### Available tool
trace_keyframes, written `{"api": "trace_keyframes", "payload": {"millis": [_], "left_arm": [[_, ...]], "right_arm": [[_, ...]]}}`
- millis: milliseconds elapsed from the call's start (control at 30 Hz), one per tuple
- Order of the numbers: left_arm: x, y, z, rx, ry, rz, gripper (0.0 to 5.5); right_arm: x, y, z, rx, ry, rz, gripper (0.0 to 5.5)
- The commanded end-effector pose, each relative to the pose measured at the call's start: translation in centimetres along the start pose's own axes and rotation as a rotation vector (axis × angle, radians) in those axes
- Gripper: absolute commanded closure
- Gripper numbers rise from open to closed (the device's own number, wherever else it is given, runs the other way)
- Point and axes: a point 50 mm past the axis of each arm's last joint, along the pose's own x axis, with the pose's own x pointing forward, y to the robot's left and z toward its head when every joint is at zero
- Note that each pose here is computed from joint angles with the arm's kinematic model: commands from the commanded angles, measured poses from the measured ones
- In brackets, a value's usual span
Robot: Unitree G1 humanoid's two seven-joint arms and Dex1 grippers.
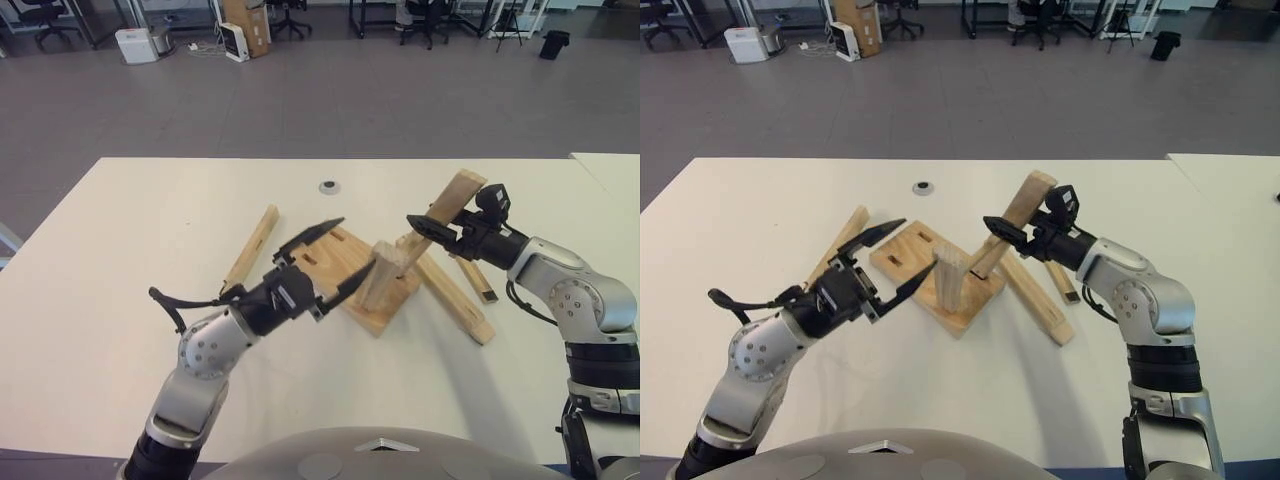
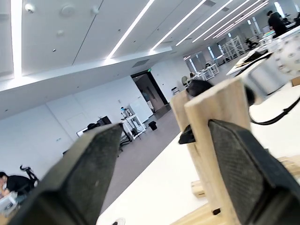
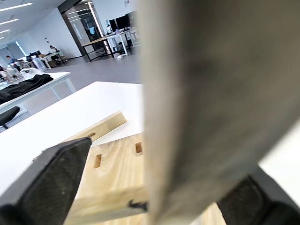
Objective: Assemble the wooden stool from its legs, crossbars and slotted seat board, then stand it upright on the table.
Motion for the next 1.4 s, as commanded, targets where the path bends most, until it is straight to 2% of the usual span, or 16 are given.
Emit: {"api": "trace_keyframes", "payload": {"millis": [33, 167, 267, 333, 400, 533, 667, 967, 1200, 1400], "left_arm": [[0.5, 1.1, -0.5, -0.007, -0.005, -0.002, 2.15], [0.4, 1.1, -1.1, -0.010, -0.002, -0.039, 2.15], [-2.9, 3.6, -4.0, 0.013, 0.125, -0.056, 2.15], [-4.7, 3.9, -5.3, -0.003, 0.172, -0.101, 2.15], [-4.9, 4.0, -5.7, -0.035, 0.160, -0.121, 2.15], [-3.5, 2.3, -4.2, -0.157, 0.052, -0.236, 2.15], [-2.7, 0.9, -3.7, -0.236, 0.025, -0.313, 2.15], [2.0, 1.1, -3.1, -0.225, -0.085, -0.315, 2.15], [2.7, 0.9, -2.6, -0.232, -0.099, -0.329, 2.15], [2.8, 0.6, -3.0, -0.233, -0.074, -0.328, 2.15]], "right_arm": [[0.2, 0.5, -0.1, -0.004, 0.006, 0.035, 1.37], [0.7, 0.8, 0.0, -0.016, 0.001, 0.055, 1.37], [0.4, 0.3, 0.1, -0.016, -0.002, 0.035, 1.37], [0.1, 0.2, -0.1, -0.010, -0.006, 0.021, 1.37], [0.1, 0.4, -0.4, 0.000, -0.005, 0.024, 1.37], [0.7, 0.6, -0.5, 0.000, 0.001, 0.035, 1.37], [0.8, 0.5, -0.7, 0.003, 0.005, 0.031, 1.37], [1.3, 0.9, -1.2, 0.009, 0.028, 0.068, 1.37], [1.7, 1.6, -1.9, 0.007, 0.052, 0.105, 1.37], [1.2, 4.8, -2.5, -0.033, 0.138, 0.315, 1.37]]}}
